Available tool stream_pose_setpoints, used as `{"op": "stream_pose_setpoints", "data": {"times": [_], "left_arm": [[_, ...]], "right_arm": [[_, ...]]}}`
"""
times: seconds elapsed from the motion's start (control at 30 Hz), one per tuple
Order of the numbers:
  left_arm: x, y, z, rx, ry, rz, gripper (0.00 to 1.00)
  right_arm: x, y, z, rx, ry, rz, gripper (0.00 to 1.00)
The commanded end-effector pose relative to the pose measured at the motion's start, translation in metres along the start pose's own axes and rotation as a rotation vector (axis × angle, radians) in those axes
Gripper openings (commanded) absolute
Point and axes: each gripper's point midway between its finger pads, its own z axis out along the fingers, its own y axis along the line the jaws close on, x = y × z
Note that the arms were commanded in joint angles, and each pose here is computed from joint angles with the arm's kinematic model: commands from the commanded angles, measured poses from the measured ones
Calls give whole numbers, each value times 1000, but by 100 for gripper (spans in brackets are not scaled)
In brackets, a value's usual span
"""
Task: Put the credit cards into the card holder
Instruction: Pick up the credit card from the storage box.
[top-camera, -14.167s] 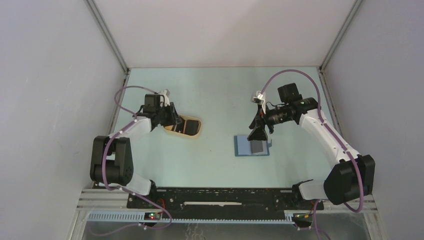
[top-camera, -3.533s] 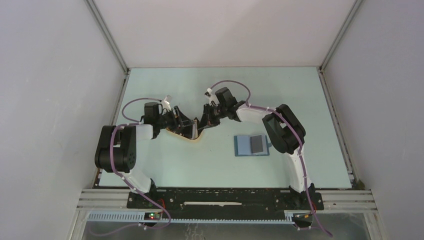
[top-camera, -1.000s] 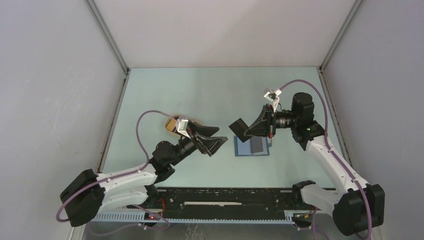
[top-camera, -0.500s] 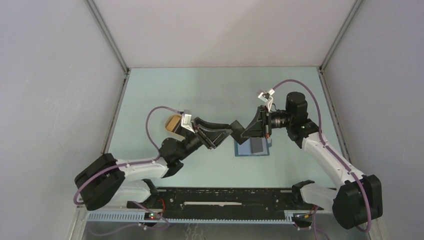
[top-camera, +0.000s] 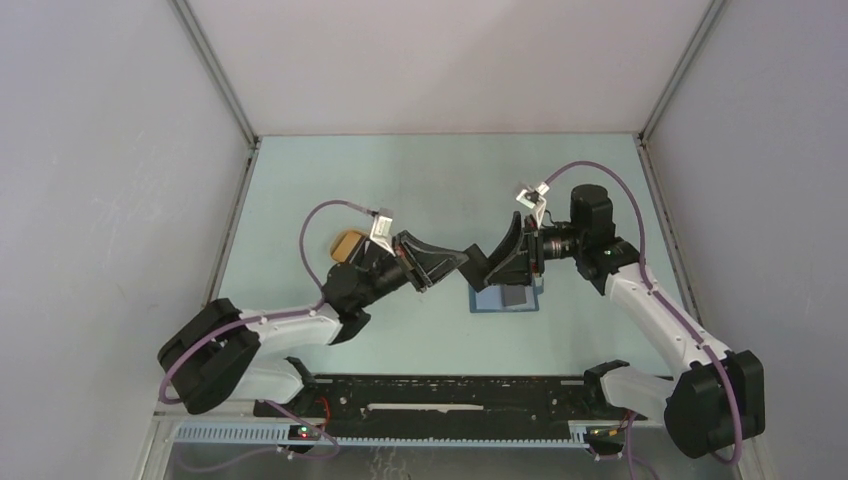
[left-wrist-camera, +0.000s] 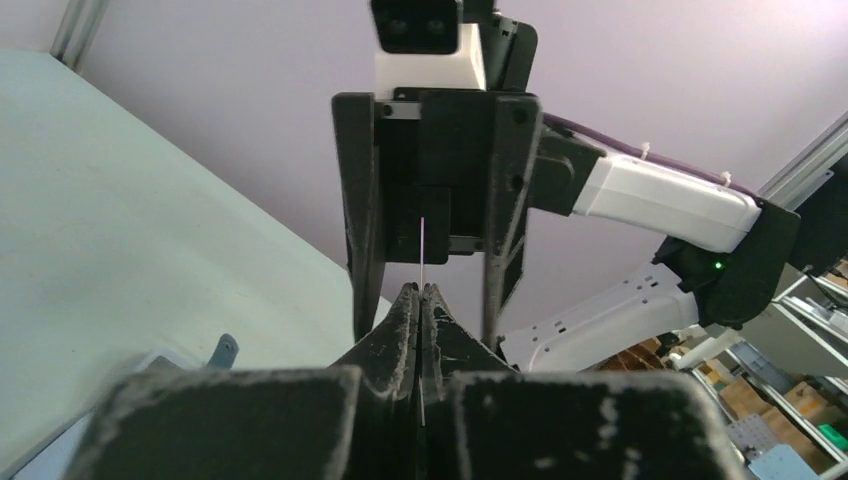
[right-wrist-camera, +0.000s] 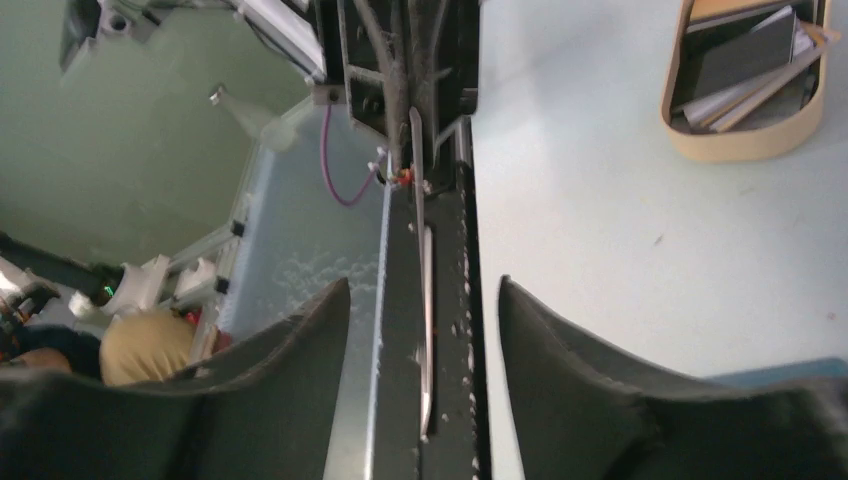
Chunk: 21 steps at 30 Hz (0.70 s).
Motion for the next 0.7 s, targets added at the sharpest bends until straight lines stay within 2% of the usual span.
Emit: {"op": "stream_pose_setpoints", "data": {"times": [0.0, 0.07, 0.17, 0.27, 0.37, 0.53, 0.67], "left_arm": [[-5, -7, -2, 78, 115, -55, 0], [0, 1, -10, 61, 200, -63, 0], [13, 25, -23, -47, 359, -54, 0], [23, 48, -34, -163, 506, -2, 0], [30, 58, -37, -189, 613, -17, 0], [46, 83, -28, -202, 655, -97, 0], [58, 104, -15, -217, 662, -179, 0]], "right_arm": [[0, 15, -8, -9, 57, -168, 75], [1, 13, -14, 54, 98, -280, 84], [3, 2, -24, 173, 147, -421, 91], [16, -8, -31, 222, 185, -487, 93], [31, -14, -33, 216, 219, -513, 93], [51, -30, -41, 240, 287, -484, 89], [59, -59, -49, 334, 336, -452, 80]]}}
